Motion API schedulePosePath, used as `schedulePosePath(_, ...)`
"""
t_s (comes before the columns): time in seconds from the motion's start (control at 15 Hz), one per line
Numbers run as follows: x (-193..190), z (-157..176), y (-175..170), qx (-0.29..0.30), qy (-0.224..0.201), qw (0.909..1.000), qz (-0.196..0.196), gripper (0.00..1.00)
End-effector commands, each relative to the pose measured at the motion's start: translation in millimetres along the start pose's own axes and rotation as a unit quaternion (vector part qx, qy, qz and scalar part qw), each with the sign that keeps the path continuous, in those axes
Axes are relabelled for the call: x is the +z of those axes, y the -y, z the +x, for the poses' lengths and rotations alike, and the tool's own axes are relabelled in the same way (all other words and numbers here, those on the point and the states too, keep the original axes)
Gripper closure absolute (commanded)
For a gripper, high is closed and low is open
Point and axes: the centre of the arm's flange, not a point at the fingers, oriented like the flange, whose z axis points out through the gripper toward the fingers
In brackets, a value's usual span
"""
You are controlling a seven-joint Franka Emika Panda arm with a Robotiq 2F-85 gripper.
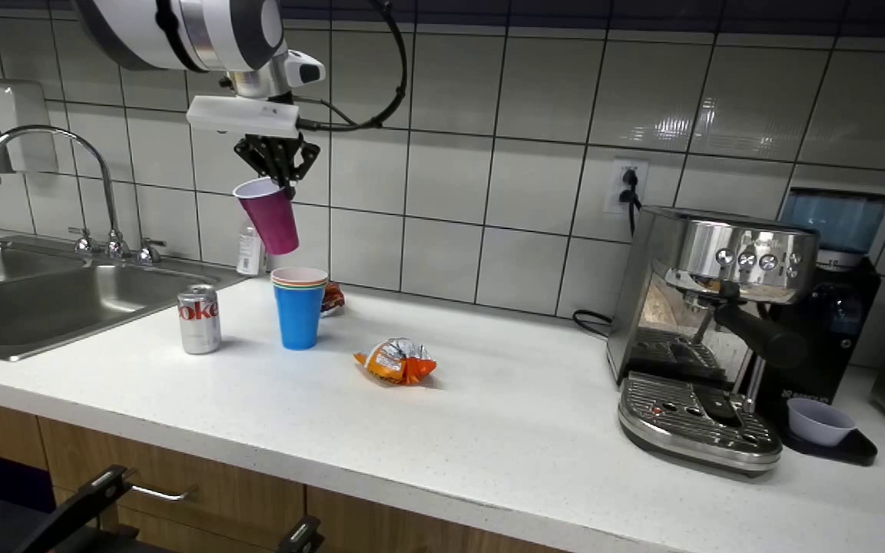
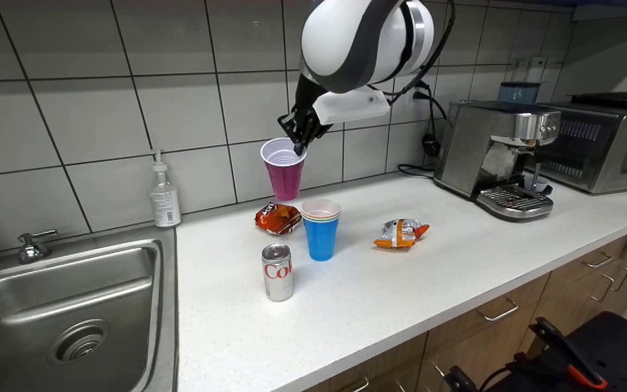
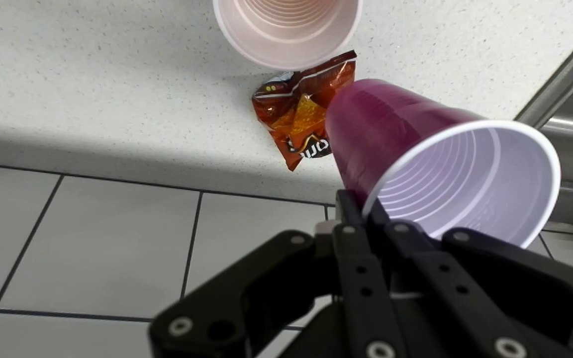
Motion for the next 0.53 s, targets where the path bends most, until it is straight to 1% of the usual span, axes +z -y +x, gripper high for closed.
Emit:
schedulePosePath(0.0, -14.3, -13.2, -15.7, 0.011, 0.002, 0.9999, -0.007, 0.99)
schedulePosePath(0.2, -14.5, -17.4, -27.5, 0.023, 0.005, 0.9996, -0.015, 0.99)
schedulePosePath(0.47, -17.3, -20.9, -43.6, 0.046, 0.007, 0.9988, -0.014, 0.99)
